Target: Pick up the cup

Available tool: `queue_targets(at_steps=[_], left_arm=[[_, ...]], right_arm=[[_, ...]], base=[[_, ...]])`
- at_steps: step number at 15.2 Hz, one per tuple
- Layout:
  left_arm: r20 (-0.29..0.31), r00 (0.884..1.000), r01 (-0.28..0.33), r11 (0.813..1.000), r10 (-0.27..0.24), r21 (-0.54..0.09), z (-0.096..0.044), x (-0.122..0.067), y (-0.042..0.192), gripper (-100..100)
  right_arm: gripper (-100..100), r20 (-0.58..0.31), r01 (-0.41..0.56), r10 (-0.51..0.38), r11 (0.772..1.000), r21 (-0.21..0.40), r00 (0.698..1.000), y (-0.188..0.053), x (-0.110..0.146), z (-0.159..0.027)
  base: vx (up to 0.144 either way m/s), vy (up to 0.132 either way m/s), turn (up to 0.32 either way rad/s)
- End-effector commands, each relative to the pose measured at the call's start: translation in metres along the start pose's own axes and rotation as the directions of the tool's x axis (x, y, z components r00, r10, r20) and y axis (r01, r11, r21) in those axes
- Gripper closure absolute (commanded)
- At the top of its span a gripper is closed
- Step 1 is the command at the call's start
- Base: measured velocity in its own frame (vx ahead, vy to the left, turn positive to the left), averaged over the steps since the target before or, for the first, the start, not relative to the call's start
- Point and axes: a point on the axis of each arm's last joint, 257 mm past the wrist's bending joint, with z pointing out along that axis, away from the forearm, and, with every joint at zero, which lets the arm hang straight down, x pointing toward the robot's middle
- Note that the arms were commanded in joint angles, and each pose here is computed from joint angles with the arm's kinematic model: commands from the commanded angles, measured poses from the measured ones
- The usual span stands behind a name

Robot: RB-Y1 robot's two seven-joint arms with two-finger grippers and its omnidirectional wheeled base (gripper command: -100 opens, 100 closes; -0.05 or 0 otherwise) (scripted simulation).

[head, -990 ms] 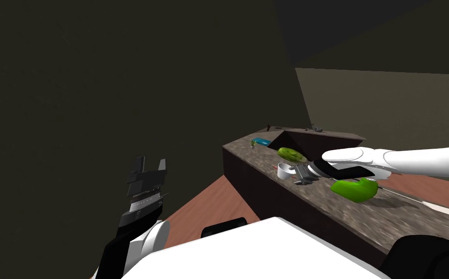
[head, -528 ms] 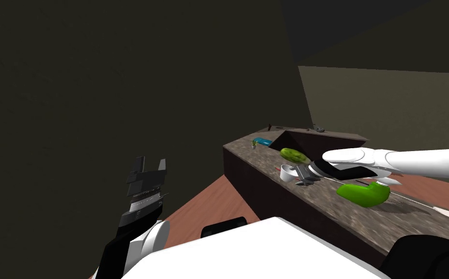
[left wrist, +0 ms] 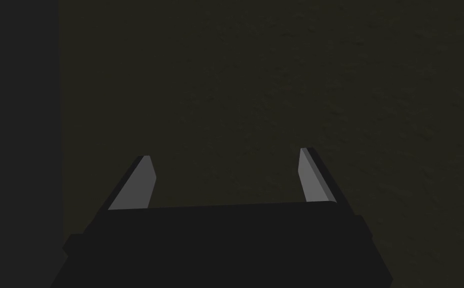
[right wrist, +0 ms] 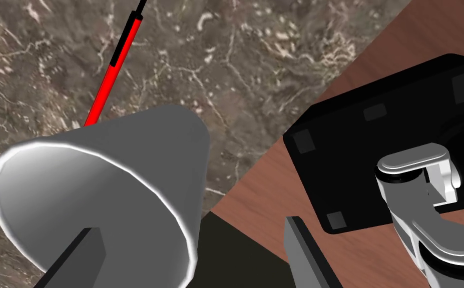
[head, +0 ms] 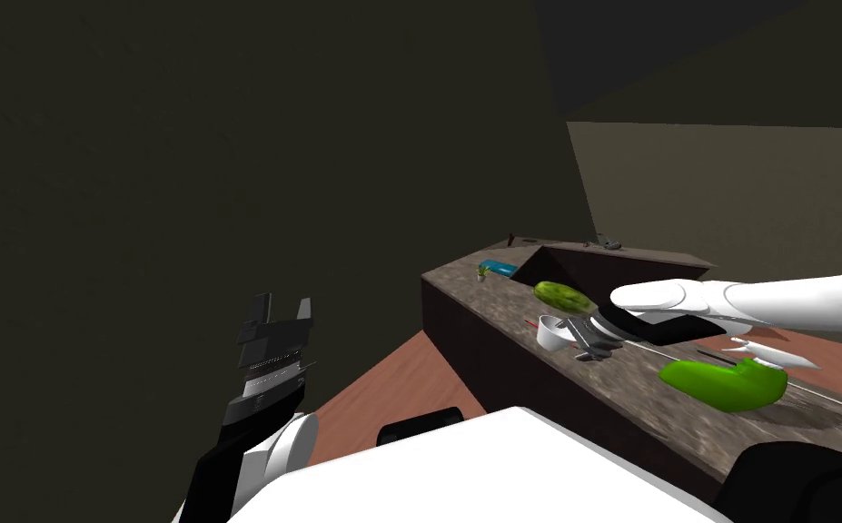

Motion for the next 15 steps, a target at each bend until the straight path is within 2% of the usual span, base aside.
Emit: queue_targets(at_steps=[1, 6, 7, 11, 15], left_arm=[[0.0, 1.0, 0.0, 1.0, 0.0, 0.0, 0.0, 0.0, 0.0, 0], [0.0, 1.0, 0.0, 1.0, 0.0, 0.0, 0.0, 0.0, 0.0, 0], [0.0, 1.0, 0.0, 1.0, 0.0, 0.0, 0.0, 0.0, 0.0, 0], [0.0, 1.0, 0.0, 1.0, 0.0, 0.0, 0.0, 0.0, 0.0, 0], [0.0, 1.0, 0.0, 1.0, 0.0, 0.0, 0.0, 0.0, 0.0, 0]], right_arm=[[-100, -0.002, -0.009, 0.009, 1.0, 0.005, 1.0, 0.008, 0.008, 0.006], [-100, -0.002, -0.021, 0.021, 1.0, 0.008, 1.0, 0.017, 0.015, 0.012], [100, -0.003, -0.021, 0.021, 1.0, 0.009, 1.0, 0.017, 0.016, 0.012], [100, -0.006, -0.019, 0.019, 1.0, 0.002, 1.0, 0.02, 0.017, 0.012], [100, -0.001, 0.003, -0.003, 1.0, 0.0, 1.0, -0.001, -0.001, 0.0]], base=[[0.023, 0.002, 0.106], [0.014, -0.002, 0.056], [0.0, 0.0, 0.0], [0.0, 0.0, 0.0], [-0.017, 0.002, -0.092]])
